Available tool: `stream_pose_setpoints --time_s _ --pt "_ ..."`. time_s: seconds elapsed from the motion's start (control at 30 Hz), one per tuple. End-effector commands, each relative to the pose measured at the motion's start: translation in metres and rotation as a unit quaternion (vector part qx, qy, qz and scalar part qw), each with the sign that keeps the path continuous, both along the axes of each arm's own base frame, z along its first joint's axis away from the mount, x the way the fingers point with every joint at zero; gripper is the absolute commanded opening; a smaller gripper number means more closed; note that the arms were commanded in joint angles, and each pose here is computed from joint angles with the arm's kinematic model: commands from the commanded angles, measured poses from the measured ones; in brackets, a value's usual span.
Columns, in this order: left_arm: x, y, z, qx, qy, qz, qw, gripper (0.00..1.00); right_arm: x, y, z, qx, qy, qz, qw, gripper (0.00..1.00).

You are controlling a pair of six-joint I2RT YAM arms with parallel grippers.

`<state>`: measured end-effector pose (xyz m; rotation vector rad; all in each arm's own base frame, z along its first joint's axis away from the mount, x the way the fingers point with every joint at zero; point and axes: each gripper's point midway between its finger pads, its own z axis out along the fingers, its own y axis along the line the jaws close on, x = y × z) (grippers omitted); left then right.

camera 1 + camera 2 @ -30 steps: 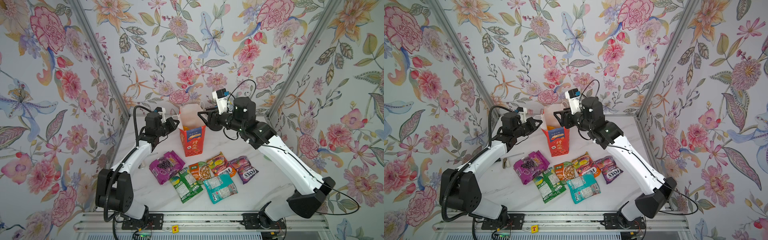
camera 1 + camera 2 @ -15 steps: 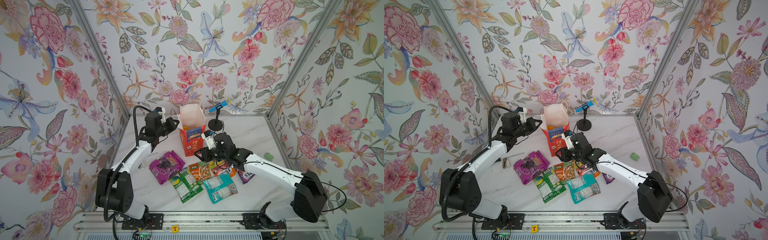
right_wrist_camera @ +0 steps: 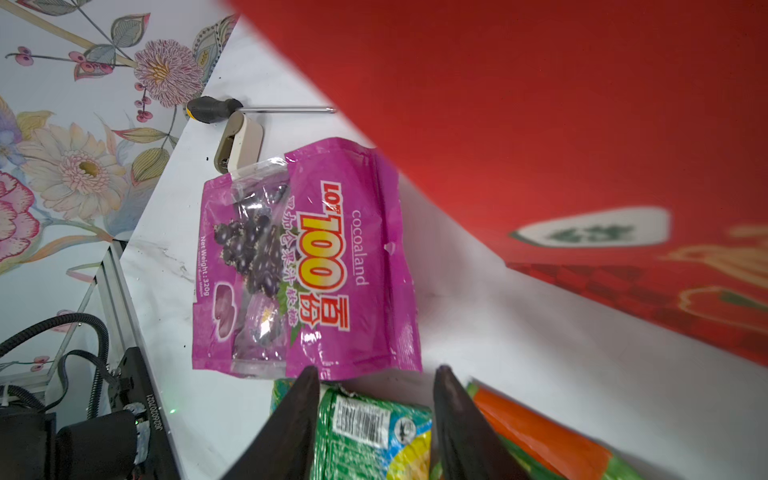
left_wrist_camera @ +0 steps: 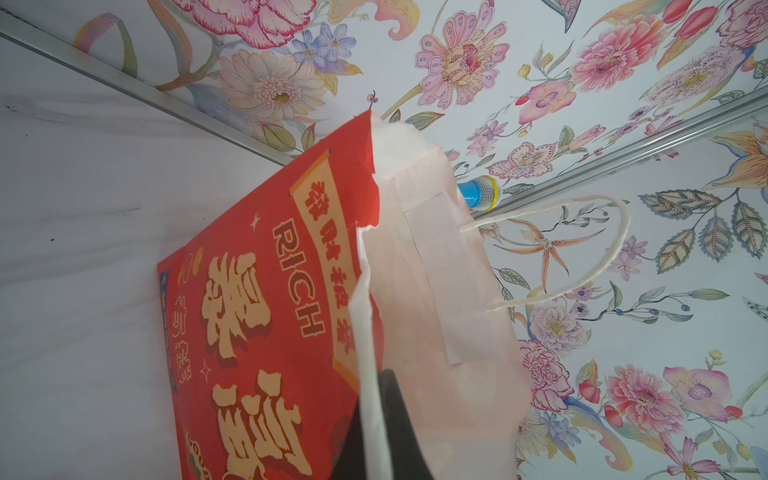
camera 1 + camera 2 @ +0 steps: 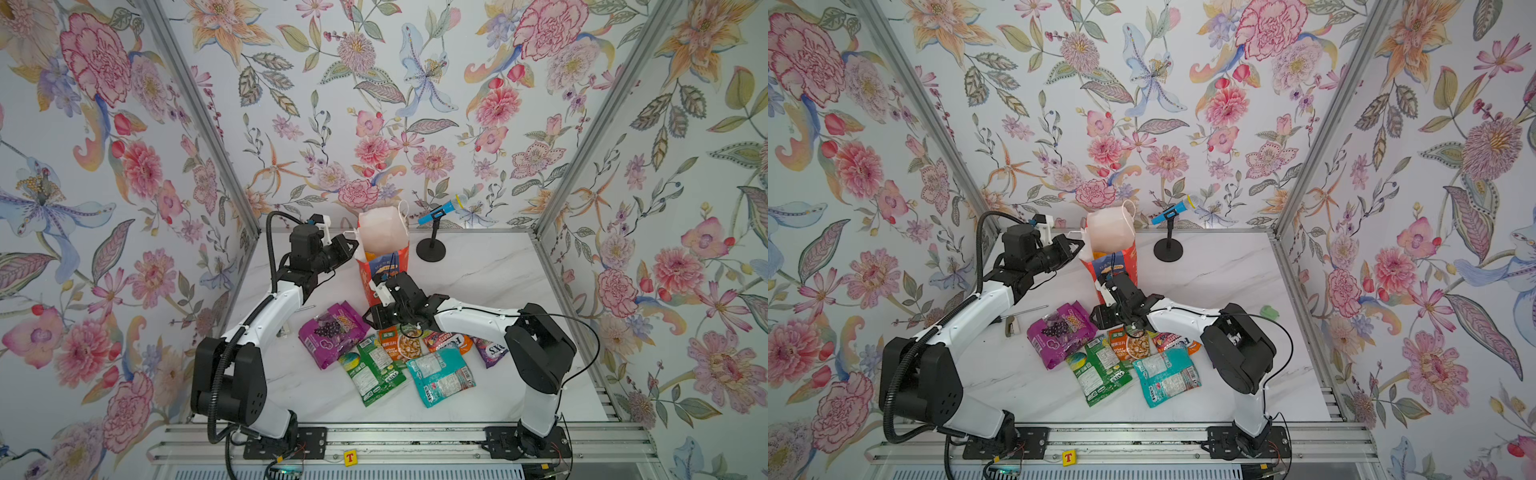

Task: Place the snacks into the paper bag
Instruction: 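Move the right gripper down to the purple snack packet while the left holds the bag, then grasp the purple LOT100 packet with the right gripper and lift it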

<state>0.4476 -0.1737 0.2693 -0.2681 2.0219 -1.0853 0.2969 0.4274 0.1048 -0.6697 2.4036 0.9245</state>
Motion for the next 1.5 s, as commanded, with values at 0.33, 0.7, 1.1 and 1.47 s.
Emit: stream_pose_setpoints --time_s 0.33,0.7,1.1,1.47 --pt "-0.003 0.0 0.0 -0.006 0.0 -0.008 1.0 0.0 0.023 0.016 -0.048 -0.061 -0.003 -0.029 0.998 0.46" --pt "0.001 0.001 0.0 -0.006 0.001 -0.007 1.0 0.0 0.014 0.026 -0.067 -0.013 0.044 -0.018 0.999 0.29" --pt "0.003 0.001 0.005 -0.006 -0.004 -0.007 1.0 0.0 0.004 0.029 0.008 0.102 0.034 -0.006 0.994 0.0" --pt "0.005 0.002 0.003 -0.003 -0.003 -0.01 1.0 0.0 -0.029 0.05 0.128 0.237 -0.016 0.059 0.97 0.0"
